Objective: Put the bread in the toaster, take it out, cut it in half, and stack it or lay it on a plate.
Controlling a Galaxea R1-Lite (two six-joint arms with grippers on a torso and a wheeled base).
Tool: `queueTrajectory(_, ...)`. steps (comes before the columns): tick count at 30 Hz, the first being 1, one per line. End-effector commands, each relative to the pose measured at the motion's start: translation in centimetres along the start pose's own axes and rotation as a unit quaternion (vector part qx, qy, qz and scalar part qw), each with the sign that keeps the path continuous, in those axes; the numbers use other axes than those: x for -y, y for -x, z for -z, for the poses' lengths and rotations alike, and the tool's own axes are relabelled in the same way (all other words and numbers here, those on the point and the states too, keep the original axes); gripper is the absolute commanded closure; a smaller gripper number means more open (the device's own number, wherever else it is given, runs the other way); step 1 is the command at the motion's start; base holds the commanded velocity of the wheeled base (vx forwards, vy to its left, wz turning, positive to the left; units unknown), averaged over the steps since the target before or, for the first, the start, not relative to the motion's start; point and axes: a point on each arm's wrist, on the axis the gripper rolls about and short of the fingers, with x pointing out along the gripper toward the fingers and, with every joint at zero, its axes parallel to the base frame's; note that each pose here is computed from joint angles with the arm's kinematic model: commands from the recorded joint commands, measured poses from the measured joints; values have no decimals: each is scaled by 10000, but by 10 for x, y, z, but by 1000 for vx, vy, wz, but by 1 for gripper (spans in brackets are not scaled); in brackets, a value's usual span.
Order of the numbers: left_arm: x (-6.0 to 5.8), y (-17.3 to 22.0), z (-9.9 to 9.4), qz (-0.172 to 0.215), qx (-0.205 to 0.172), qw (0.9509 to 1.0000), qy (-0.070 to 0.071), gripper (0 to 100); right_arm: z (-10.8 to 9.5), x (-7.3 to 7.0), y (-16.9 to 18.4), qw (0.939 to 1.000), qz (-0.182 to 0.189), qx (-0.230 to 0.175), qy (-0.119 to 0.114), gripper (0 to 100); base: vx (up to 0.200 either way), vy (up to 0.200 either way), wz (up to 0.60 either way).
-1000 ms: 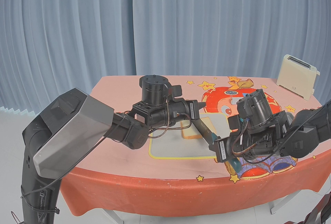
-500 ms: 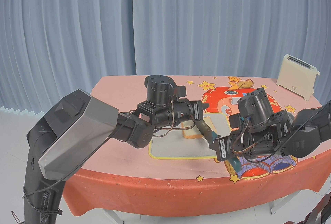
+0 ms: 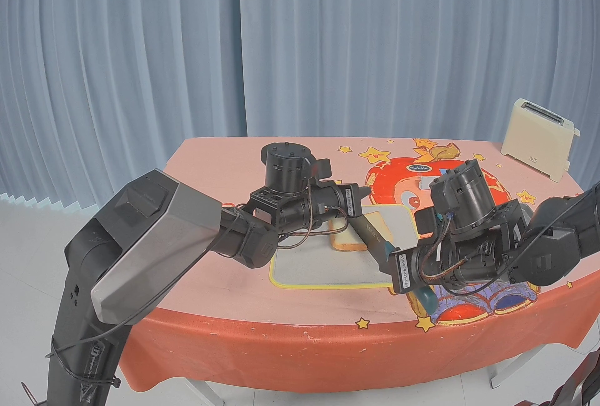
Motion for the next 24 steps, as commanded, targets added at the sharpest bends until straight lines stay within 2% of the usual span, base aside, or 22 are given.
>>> queueTrajectory(1,-6,-4,10,-44,-117,9999,51,100,-1,0,0,10000,-10,26,-6,100,0,0,0)
queueTrajectory(6,-7,-4,9,-48,-107,9999,49,100,0,0,-2,10000,-5,3,-8,100,0,0,0)
queueTrajectory(13,0,-4,-5,26,32,10000,-12,100,1,1,-6,10000,24,-53,-19,100,0,0,0)
queueTrajectory(24,-3,-5,-2,-33,-58,10000,31,100,-6,1,5,9999,-32,159,-50,100,0,0,0)
